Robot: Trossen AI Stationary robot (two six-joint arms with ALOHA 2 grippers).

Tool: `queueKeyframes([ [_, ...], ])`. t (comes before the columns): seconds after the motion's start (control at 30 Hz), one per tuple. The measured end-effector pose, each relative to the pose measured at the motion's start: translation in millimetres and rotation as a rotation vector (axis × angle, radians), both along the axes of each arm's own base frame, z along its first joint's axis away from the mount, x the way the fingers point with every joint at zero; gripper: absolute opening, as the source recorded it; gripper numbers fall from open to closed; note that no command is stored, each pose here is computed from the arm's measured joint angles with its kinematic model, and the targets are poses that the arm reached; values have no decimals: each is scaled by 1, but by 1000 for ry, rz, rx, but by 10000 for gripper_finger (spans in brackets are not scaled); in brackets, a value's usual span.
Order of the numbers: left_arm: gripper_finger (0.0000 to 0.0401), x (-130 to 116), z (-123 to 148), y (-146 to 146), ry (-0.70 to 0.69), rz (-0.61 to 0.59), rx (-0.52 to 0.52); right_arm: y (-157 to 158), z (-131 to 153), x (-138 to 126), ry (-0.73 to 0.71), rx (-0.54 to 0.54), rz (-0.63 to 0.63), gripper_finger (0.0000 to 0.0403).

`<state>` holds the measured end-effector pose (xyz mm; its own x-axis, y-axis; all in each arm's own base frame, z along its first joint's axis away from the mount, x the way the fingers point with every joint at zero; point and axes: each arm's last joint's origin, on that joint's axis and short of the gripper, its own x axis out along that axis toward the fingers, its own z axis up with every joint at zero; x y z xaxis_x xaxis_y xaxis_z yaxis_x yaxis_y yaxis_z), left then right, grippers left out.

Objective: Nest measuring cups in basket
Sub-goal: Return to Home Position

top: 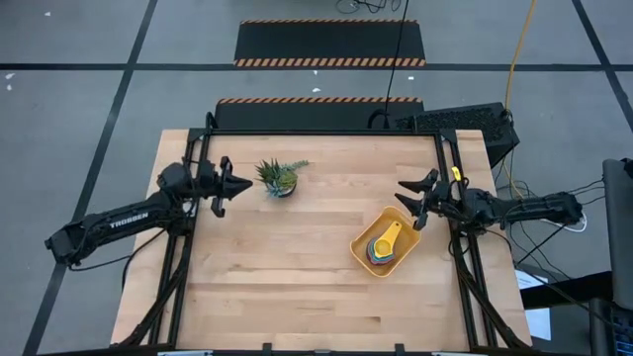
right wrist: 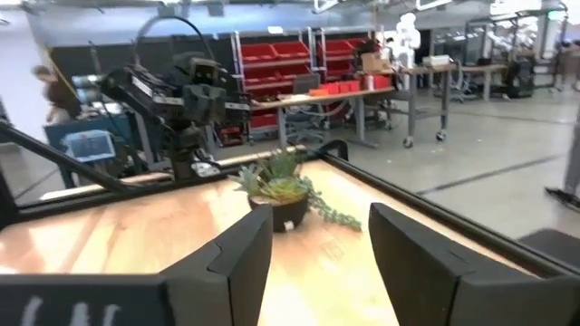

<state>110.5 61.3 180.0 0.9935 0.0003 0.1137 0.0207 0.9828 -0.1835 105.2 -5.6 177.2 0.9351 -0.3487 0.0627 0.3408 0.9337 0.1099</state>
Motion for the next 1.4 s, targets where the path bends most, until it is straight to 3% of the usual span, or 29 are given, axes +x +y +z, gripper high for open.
queueKeyframes([
  [0.13,6,3,-4,-4,32,-20,-26,-1,-3,0,19,23,14,157],
  [0.3,3,9,-6,-12,50,58,-5,-1,-2,1,15,24,37,122],
  [0.53,2,14,-13,-21,116,91,27,0,-4,2,47,-21,60,10],
  [0.9,1,11,-16,-24,157,73,8,6,-5,3,35,28,156,0],
  [1.4,0,0,-15,-39,157,78,-6,8,-7,3,44,47,188,0],
])
